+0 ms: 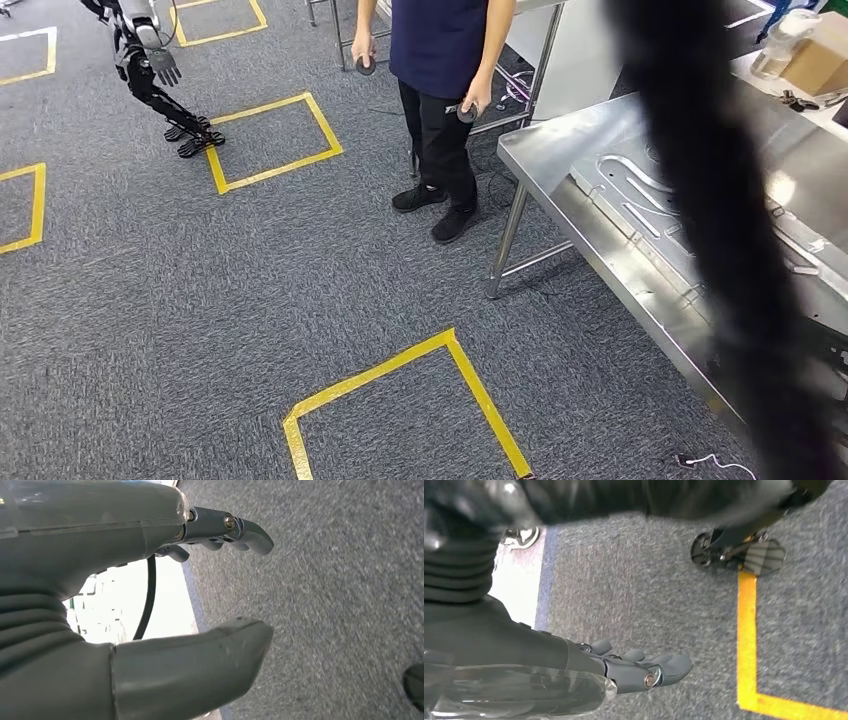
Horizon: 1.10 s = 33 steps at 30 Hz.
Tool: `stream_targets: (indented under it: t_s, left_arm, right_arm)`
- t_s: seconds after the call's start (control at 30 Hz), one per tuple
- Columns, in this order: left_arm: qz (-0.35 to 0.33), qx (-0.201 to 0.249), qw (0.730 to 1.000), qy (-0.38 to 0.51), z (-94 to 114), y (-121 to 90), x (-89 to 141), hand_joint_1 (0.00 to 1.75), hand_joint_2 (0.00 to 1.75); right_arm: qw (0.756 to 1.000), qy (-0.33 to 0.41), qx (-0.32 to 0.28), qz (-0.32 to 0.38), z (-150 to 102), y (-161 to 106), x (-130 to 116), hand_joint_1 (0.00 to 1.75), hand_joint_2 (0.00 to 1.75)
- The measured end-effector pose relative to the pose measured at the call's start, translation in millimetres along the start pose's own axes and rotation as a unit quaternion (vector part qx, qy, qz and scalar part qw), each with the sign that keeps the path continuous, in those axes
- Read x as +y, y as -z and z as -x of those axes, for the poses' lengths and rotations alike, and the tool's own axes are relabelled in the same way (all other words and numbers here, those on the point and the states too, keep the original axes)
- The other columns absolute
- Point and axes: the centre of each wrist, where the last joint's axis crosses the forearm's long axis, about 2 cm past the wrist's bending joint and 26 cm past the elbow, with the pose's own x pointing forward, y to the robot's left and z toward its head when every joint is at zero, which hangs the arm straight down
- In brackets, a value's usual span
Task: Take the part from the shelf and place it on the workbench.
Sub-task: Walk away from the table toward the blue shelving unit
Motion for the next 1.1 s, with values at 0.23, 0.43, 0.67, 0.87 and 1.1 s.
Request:
stream_targets:
  t_s: [0.23,0.43,0.67,0.87,1.1]
  left_arm:
    - [0.004,-0.002,1.000,-0.007,0,0,2,0.00,1.75]
    - [0.004,0.005,1.000,-0.004,1,0,1,0.00,1.75]
    - [0.001,0.022,1.000,0.000,5,-1,0,0.00,1.75]
    - [0.001,0.021,1.000,-0.002,3,0,0,0.00,1.75]
    - [0.001,0.022,1.000,-0.011,4,1,5,0.00,1.75]
  right_arm:
    - [1.000,-0.009,0.004,0.000,0,0,0,0.00,1.75]
    - [1.000,-0.011,0.008,-0.004,3,0,0,0.00,1.75]
    - [0.999,-0.022,0.026,-0.002,8,-1,4,0.00,1.75]
    - [0.999,-0.042,0.026,-0.005,3,-1,7,0.00,1.75]
    - [0.997,-0.069,0.023,-0.016,-4,-1,14,0.00,1.75]
